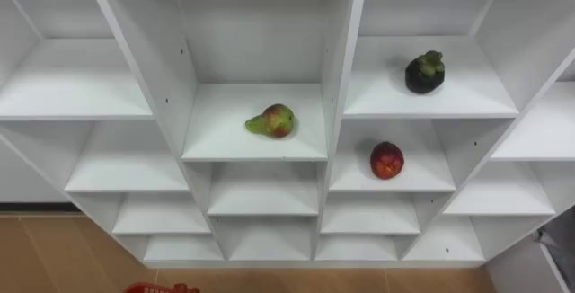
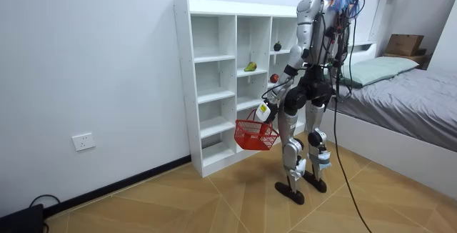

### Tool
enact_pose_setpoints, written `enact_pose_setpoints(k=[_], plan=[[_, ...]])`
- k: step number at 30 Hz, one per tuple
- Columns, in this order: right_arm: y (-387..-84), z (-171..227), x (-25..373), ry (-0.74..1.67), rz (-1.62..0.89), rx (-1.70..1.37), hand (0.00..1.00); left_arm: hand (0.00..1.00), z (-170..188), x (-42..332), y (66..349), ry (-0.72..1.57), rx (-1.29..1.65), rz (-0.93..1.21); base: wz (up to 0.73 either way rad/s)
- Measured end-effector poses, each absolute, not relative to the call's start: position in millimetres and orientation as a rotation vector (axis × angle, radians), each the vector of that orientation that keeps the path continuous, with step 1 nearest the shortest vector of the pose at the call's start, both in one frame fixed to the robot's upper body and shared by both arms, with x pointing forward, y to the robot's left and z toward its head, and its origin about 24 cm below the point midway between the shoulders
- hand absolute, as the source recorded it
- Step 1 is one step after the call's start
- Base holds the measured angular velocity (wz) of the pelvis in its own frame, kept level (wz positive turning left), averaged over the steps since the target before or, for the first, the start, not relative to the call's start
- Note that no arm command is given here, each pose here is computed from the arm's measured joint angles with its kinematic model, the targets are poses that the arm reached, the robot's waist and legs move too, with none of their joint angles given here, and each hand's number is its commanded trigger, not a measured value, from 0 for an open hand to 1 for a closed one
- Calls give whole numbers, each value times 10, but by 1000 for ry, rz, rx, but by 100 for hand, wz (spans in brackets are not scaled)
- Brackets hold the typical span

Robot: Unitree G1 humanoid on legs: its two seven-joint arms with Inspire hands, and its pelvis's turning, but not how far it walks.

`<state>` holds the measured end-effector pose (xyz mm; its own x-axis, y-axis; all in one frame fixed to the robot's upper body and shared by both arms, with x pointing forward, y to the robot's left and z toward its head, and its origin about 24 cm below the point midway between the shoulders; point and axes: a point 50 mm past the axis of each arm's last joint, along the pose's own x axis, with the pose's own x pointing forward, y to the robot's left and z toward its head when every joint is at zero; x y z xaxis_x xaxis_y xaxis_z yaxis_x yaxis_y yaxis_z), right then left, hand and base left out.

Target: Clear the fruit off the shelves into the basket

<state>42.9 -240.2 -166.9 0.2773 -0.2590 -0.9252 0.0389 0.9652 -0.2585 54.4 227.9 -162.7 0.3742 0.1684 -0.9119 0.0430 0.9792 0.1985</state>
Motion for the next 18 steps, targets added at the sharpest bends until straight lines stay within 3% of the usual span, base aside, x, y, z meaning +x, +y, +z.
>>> enact_pose_setpoints(k=[18], plan=[[-2385, -1674, 427, 1278, -198, -194, 0, 100, -1621, 547, 2288, 1174, 212, 96, 0]])
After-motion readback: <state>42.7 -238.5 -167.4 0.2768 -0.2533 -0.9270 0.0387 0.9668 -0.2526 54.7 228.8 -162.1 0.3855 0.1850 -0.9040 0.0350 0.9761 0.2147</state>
